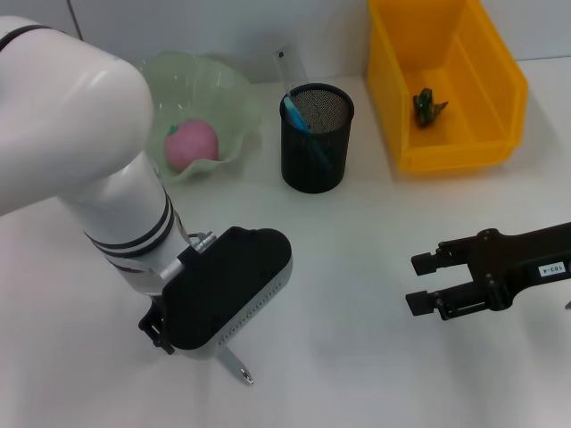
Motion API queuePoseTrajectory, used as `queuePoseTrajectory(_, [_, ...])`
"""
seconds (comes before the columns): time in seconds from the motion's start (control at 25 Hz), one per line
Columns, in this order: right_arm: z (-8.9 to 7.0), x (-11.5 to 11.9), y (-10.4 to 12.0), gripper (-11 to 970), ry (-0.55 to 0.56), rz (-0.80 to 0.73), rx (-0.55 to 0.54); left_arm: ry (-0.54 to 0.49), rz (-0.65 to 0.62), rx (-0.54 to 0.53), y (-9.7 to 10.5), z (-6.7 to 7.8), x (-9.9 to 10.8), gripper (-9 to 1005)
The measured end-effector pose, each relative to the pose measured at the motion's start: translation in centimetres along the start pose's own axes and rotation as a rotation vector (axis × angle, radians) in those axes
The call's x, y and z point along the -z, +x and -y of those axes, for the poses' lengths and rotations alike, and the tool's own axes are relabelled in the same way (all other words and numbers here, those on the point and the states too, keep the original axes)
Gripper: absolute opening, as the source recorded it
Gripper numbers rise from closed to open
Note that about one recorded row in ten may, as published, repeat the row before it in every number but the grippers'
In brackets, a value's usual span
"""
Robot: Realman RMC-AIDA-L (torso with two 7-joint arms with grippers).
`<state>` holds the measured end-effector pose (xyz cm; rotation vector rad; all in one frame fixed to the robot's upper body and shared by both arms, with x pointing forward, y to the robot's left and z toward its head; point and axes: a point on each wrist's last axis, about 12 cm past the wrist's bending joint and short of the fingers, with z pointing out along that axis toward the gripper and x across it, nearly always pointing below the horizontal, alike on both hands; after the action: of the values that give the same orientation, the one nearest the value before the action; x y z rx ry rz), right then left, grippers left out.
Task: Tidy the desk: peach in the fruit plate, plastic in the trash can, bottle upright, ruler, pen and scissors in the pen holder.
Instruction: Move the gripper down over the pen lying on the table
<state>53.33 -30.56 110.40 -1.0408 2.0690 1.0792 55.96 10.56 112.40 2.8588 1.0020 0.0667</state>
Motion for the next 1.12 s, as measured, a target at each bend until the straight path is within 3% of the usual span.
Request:
queuePoseTrajectory(0.44, [0.01,0.01,-0.06,741,0.001,0.003,0.0,0.01,-0.009,-0.006,-0.17,-0.2,0.0,512])
queuePoseTrajectory(1.12, [-0.09,-0.56,-0.27,737,-0.009,0.006,0.007,0.028,-0.024,-0.009,-0.16,-0.52,-0.08,510])
